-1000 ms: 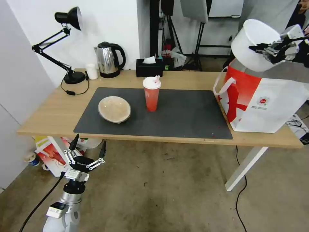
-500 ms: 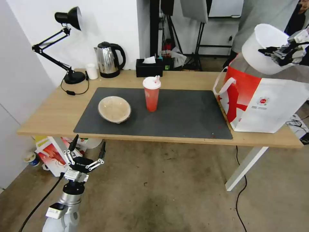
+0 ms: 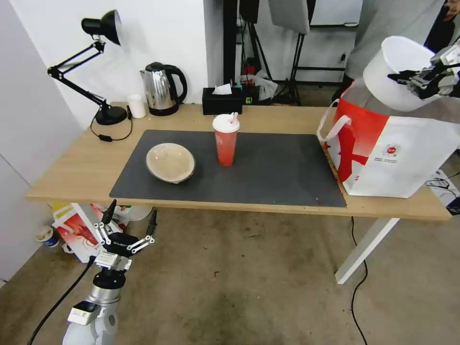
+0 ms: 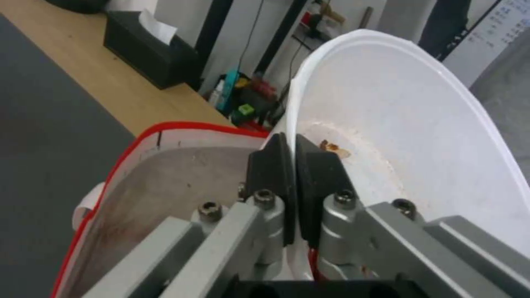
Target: Pick up the trash from the table and place it into the takeout bag.
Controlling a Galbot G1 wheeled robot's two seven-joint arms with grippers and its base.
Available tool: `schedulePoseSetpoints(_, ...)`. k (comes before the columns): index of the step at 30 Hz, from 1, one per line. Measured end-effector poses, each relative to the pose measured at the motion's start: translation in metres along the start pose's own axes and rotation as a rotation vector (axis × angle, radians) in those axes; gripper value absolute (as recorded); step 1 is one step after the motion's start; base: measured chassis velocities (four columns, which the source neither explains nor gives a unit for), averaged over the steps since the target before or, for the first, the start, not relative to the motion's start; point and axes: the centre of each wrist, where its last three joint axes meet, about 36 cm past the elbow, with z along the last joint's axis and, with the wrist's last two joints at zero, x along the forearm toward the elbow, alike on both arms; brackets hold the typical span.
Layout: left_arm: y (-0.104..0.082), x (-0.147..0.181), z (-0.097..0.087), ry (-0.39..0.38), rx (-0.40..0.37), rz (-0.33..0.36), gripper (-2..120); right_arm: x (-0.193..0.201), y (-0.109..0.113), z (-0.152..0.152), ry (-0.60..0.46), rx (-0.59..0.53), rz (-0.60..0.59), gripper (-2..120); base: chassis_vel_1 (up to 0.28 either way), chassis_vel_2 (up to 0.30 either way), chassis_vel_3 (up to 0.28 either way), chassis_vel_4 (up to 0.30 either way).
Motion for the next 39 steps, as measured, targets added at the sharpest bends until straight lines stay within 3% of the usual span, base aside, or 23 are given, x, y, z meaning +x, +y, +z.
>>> schedulePoseSetpoints(7, 0.000, 0.000, 0.001, 0.000, 0.001, 0.000, 100, -0.001, 0.005, -0.004, 0.008, 0.010, -0.002, 28, 0.000, 0.000, 0.000, 0.000)
schedulePoseSetpoints(10, 0.001, -0.001, 0.001, -0.001, 0.000, 0.000, 100, -0.001, 0.007, -0.006, 0.009, 0.012, -0.006, 44, 0.000, 0.000, 0.000, 0.000)
schedulePoseSetpoints(16, 0.001, -0.001, 0.001, -0.002, 0.001, 0.000, 100, -0.002, 0.009, -0.008, 0.009, 0.012, -0.012, 61, 0.000, 0.000, 0.000, 0.000)
schedulePoseSetpoints(23, 0.001, -0.002, 0.002, -0.003, 0.003, -0.001, 100, -0.003, 0.014, -0.011, 0.003, 0.012, -0.019, 89, 0.000, 0.000, 0.000, 0.000)
schedulePoseSetpoints(25, 0.000, -0.002, 0.003, -0.002, 0.004, -0.001, 100, -0.004, 0.023, -0.015, -0.022, -0.016, -0.019, 96, 0.000, 0.000, 0.000, 0.000)
schedulePoseSetpoints(33, 0.000, -0.001, 0.003, -0.001, 0.007, -0.005, 100, -0.008, 0.064, -0.047, -0.144, -0.080, -0.020, 100, 0.000, 0.000, 0.000, 0.000)
schedulePoseSetpoints(35, 0.001, 0.000, 0.003, -0.001, 0.008, -0.009, 100, -0.010, 0.085, -0.062, -0.208, -0.098, -0.009, 100, 0.000, 0.000, 0.000, 0.000)
schedulePoseSetpoints(36, 0.001, 0.000, 0.003, -0.001, 0.008, -0.009, 100, -0.010, 0.085, -0.062, -0.208, -0.098, -0.009, 100, 0.000, 0.000, 0.000, 0.000)
schedulePoseSetpoints(39, 0.001, 0.001, 0.002, 0.001, 0.008, -0.013, 100, -0.013, 0.121, -0.078, -0.303, -0.124, 0.008, 100, 0.000, 0.000, 0.000, 0.000)
